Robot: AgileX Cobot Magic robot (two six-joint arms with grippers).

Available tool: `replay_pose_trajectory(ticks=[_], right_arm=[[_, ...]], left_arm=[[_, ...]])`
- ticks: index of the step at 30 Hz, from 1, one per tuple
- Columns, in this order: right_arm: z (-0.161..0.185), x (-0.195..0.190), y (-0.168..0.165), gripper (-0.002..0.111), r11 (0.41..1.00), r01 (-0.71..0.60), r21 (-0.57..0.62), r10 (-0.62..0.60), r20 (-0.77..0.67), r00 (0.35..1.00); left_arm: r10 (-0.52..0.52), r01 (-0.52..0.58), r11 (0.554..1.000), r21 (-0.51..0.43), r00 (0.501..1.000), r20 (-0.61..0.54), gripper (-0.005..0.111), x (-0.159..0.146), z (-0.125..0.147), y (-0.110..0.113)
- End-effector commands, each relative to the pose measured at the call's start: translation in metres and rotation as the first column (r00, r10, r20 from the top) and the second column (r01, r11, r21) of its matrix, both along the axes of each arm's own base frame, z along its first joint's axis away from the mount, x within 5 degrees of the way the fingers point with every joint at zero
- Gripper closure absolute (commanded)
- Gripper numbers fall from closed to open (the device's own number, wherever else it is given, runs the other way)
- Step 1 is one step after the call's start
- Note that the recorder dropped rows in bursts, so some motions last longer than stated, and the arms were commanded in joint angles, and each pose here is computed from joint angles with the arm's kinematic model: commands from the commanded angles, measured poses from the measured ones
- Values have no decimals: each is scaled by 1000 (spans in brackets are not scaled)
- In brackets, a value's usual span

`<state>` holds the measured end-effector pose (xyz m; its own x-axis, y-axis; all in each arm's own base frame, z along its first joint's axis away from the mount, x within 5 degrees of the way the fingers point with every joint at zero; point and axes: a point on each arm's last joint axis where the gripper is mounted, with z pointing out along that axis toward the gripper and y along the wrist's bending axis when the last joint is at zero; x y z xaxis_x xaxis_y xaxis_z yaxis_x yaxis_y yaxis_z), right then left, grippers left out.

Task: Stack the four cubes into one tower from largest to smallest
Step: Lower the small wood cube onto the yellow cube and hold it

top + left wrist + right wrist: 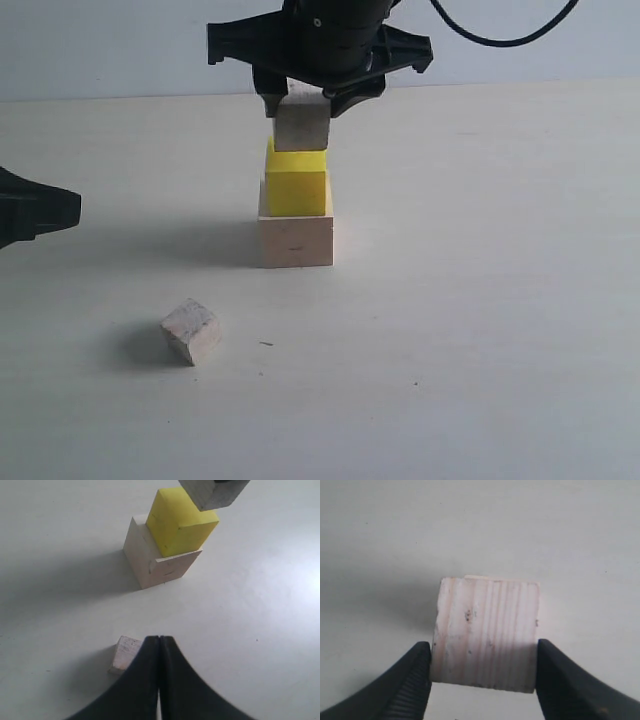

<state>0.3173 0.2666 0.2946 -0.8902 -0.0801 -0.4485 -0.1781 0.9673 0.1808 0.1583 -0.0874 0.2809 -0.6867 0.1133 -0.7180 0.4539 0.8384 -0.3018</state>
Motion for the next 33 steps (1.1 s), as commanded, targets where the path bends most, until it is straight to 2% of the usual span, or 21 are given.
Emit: replay_pose_trajectory(ticks=[1, 13, 33], right_arm=[[2, 2, 2, 108, 1000, -8, 9, 8, 20, 1000], [-17, 7, 6, 108, 1000, 7, -23, -8, -14, 1000], [-16, 9, 7, 108, 1000, 20, -3, -20, 0, 1000]], left_arm=[[6, -6, 1000, -8, 1000, 12, 107, -1, 1, 1], [5, -5, 1000, -7, 1000, 11, 107, -1, 1, 1], [5, -5, 1000, -7, 1000, 11, 107, -1, 1, 1]])
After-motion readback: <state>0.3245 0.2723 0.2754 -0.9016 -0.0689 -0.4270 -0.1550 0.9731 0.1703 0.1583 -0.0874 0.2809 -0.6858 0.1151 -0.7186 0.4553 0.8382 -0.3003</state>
